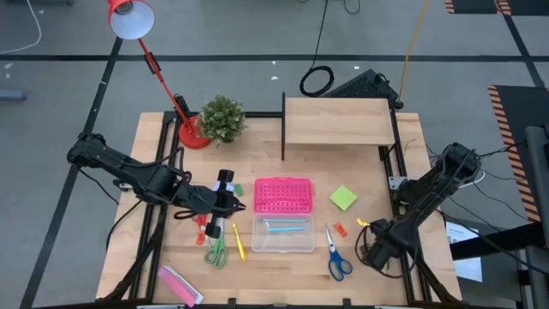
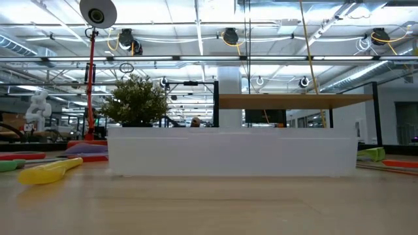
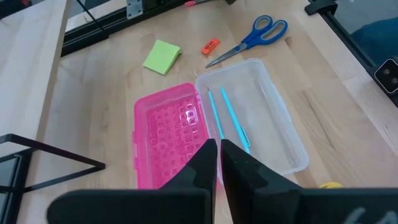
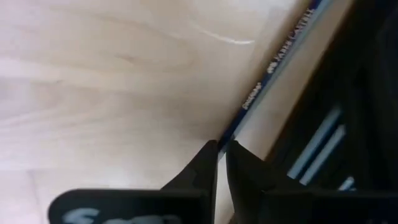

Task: Pack school essentials
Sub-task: Put the black pencil into the pink supply box

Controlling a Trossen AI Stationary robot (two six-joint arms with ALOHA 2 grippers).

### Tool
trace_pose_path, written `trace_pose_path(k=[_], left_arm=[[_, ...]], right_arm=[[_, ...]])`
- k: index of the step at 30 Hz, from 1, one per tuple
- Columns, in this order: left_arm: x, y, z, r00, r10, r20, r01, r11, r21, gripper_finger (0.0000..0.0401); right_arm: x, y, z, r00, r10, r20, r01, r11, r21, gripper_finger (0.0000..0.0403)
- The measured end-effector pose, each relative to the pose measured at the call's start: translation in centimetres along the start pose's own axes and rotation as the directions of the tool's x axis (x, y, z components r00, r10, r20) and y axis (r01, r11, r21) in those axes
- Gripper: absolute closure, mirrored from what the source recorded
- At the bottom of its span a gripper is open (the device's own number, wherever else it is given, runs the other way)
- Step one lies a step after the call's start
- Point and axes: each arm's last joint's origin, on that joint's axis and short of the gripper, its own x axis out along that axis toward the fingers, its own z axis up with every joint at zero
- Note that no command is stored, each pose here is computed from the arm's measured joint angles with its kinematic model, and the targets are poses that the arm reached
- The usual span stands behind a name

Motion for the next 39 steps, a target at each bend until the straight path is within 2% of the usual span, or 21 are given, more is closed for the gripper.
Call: trace_pose_path(k=[10,18,21,25,32,39], left_arm=[[0.0,0.0,0.0,1.000,0.000,0.001,0.000,1.000,0.013,0.0375],[0.0,0.0,0.0,1.000,0.000,0.001,0.000,1.000,0.022,0.0375],[0.0,0.0,0.0,1.000,0.000,0.001,0.000,1.000,0.022,0.0375],[0.0,0.0,0.0,1.000,0.000,0.001,0.000,1.000,0.022,0.0375],[0.0,0.0,0.0,1.000,0.000,0.001,0.000,0.999,0.045,0.0375],[0.0,0.0,0.3,1.000,0.003,0.031,-0.007,0.991,0.130,0.0375]], right_arm=[[-0.9,1.0,-0.5,0.992,0.110,0.053,-0.111,0.994,0.012,0.0378],[-1.0,1.1,-0.3,0.993,0.103,0.050,-0.104,0.995,0.013,0.0375],[-1.2,1.1,-0.3,0.991,0.124,0.040,-0.123,0.992,-0.018,0.0359],[-1.6,1.3,-0.3,0.980,0.187,0.067,-0.179,0.977,-0.116,0.0324],[-1.9,1.2,0.1,0.980,0.182,0.082,-0.165,0.969,-0.185,0.0274],[-3.2,0.9,0.0,0.966,0.254,0.038,-0.256,0.965,0.050,0.0259]])
